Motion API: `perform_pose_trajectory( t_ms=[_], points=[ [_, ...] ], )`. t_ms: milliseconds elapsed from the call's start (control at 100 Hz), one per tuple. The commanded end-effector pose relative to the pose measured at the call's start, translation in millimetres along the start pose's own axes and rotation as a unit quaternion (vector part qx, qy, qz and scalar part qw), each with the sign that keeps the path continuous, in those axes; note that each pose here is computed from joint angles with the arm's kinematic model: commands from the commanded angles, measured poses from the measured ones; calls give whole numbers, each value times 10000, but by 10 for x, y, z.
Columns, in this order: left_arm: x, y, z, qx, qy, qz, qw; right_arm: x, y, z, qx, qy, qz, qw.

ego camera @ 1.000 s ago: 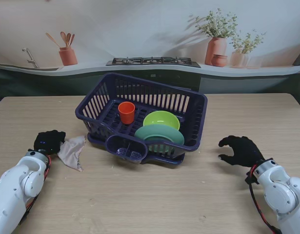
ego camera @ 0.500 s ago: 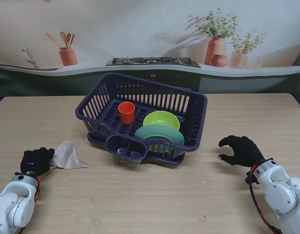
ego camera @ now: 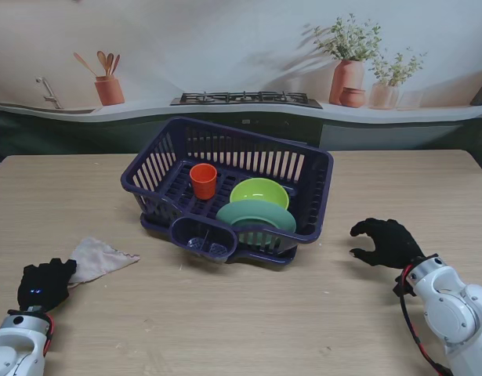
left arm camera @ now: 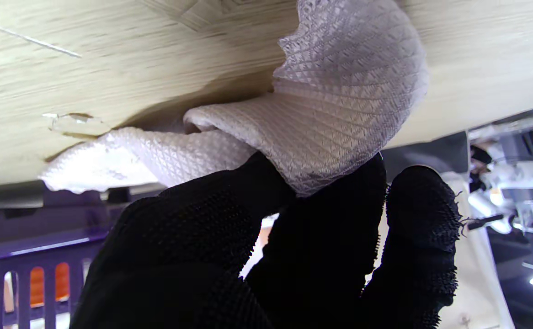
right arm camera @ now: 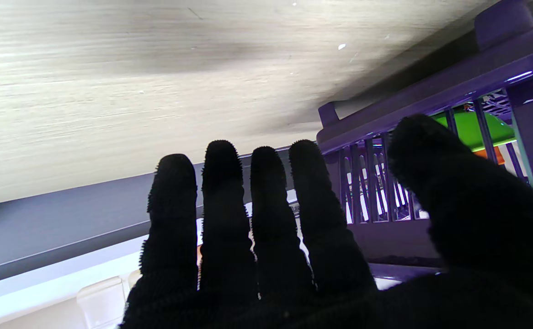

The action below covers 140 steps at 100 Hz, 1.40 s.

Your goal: Clear dishes and wipe the table

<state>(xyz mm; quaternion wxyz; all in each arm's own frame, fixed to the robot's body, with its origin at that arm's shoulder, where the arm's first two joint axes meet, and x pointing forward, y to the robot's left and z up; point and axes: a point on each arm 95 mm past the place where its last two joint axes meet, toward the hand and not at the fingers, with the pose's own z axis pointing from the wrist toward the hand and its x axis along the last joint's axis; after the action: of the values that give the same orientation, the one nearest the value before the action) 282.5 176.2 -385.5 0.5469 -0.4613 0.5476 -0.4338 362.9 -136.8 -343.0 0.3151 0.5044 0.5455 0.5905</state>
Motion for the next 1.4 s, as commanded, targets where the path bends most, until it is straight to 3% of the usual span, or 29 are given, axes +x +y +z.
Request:
perform_pose_trajectory(
  t_ms=[0,370,900,1130,1390],
  points=[
    [6,22,69,-32,21,-13,10000,8,-26,-6,93,29,-19,10000],
    [-52,13,696,177,89,-65,9998,3,-29,-19,66,-3,-23,10000],
    [2,-180,1561,231,372,-348,9984,-17,-11,-43,48,-76,-113,9999],
    [13,-298,1714,326,563,-497,9966,-34,2,-48,19,-90,-139,9999],
    [-19,-434,1709,529,759,-732,9930,-38,6,-49,-1,-83,-133,9999]
  ],
)
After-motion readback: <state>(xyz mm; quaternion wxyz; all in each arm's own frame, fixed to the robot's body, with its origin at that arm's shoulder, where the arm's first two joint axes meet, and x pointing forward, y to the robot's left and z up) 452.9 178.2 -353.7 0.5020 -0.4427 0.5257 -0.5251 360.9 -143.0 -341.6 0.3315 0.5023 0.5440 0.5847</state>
